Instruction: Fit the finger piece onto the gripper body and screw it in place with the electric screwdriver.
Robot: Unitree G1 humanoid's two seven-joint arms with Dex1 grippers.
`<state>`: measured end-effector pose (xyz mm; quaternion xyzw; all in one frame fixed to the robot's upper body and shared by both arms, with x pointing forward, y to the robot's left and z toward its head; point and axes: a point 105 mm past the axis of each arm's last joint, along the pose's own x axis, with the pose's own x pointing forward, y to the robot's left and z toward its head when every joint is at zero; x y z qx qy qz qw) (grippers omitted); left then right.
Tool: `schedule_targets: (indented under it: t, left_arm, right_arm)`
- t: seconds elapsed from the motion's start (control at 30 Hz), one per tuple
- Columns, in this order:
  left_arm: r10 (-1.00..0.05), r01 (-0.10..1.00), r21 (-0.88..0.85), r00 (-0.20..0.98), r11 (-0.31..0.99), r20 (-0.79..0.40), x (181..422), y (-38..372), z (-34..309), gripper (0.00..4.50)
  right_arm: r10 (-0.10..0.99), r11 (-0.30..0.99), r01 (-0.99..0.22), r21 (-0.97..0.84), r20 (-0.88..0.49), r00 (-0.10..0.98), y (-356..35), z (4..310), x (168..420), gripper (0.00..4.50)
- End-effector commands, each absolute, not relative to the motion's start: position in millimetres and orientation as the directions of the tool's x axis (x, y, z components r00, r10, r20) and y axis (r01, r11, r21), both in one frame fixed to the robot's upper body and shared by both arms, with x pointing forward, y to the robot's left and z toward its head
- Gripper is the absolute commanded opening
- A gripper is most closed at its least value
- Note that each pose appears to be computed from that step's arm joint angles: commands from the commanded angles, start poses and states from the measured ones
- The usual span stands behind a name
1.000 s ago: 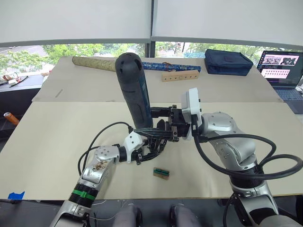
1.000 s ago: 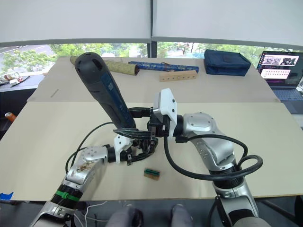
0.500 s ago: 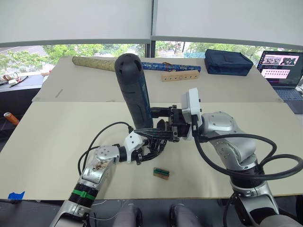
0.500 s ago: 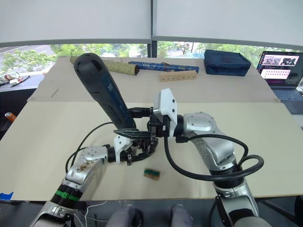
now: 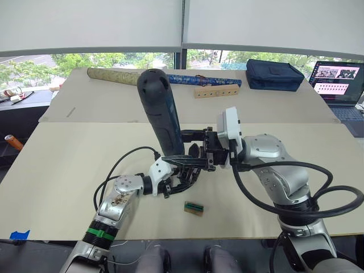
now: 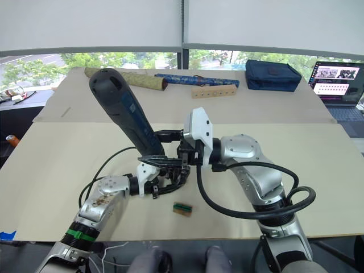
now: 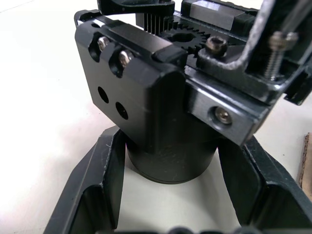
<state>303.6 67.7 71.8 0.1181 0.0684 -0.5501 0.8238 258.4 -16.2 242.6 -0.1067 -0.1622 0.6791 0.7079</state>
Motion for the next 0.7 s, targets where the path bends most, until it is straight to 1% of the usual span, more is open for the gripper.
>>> schedule_targets:
  t: [0.03,0.3,0.7]
  left_arm:
    - [-0.896,0.944,0.04,0.323,0.327,-0.303,290,64,51,2.28]
    - [-0.896,0.943,0.035,0.327,0.332,-0.302,291,65,51,2.28]
    - [-0.897,0.944,0.032,0.323,0.329,-0.303,291,65,51,2.28]
  right_arm:
    - [0.991,0.058,-0.897,-0.438,0.133,-0.001,-16,258,251,1.93]
    - [0.981,0.122,-0.928,-0.352,0.183,0.059,-21,249,260,1.93]
    - [0.977,0.174,-0.936,-0.307,0.174,0.125,-24,224,268,1.93]
